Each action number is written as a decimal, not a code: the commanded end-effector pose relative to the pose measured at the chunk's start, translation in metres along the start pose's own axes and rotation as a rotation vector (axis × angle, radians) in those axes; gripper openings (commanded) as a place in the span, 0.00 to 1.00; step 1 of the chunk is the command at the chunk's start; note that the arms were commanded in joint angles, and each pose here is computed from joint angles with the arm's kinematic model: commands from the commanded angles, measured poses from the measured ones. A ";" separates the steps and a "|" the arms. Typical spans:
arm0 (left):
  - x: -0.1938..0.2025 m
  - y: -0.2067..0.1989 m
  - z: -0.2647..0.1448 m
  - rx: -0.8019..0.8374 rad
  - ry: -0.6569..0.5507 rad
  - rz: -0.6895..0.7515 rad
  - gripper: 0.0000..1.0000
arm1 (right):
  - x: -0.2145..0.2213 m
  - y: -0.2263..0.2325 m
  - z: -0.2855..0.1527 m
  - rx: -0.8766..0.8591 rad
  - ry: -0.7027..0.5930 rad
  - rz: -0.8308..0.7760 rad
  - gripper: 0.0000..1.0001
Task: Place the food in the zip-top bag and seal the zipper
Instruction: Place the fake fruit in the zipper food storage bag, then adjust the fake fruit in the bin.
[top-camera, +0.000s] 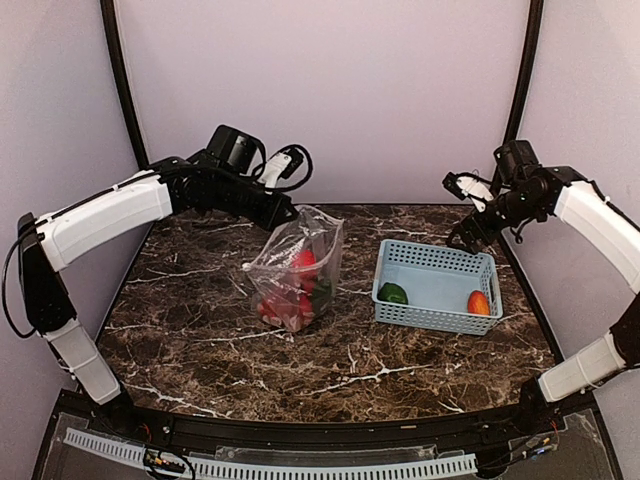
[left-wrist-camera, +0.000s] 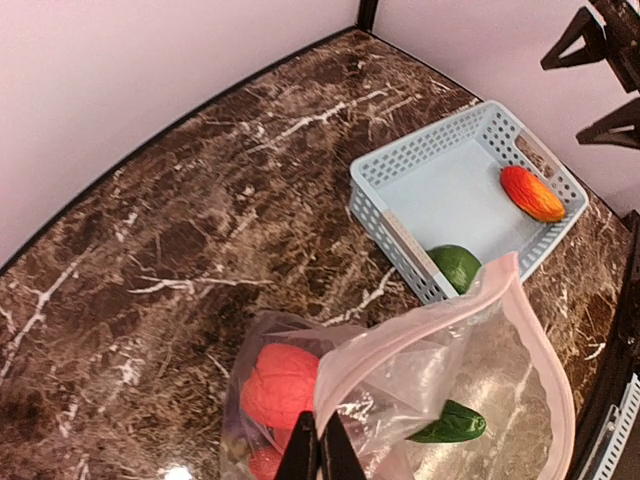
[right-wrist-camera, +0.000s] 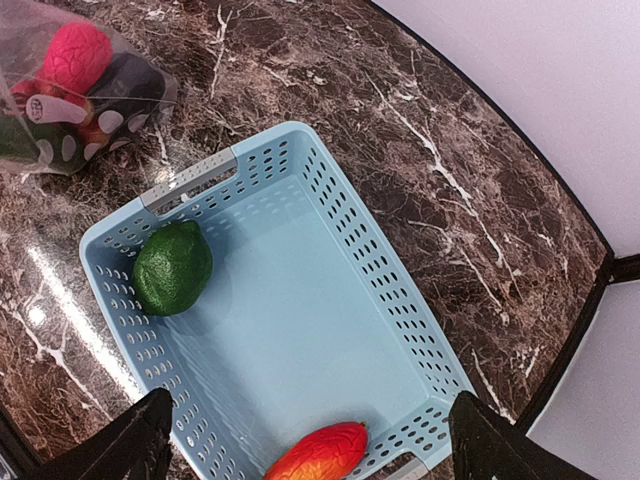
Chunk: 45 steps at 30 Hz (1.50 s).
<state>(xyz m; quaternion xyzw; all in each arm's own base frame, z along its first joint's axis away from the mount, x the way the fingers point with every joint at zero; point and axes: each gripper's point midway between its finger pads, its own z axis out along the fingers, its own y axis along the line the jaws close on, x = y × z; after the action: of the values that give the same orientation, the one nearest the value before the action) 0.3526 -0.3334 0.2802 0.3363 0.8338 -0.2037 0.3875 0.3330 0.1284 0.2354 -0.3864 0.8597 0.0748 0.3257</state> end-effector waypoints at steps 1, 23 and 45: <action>-0.005 -0.021 -0.009 0.138 -0.139 -0.074 0.01 | 0.014 -0.001 -0.005 0.005 0.020 0.011 0.93; -0.011 -0.027 -0.053 0.167 -0.331 -0.155 0.01 | 0.020 0.036 0.089 -0.434 0.050 0.136 0.72; -0.014 -0.025 -0.064 0.122 -0.349 -0.127 0.01 | 0.100 0.004 0.074 -0.143 0.413 0.032 0.69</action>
<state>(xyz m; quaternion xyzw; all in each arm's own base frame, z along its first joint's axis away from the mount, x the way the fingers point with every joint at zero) 0.3144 -0.3222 0.3154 0.2637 0.7744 -0.3324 0.4693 0.3323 0.1264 0.1171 -0.4015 0.8949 0.1351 0.1407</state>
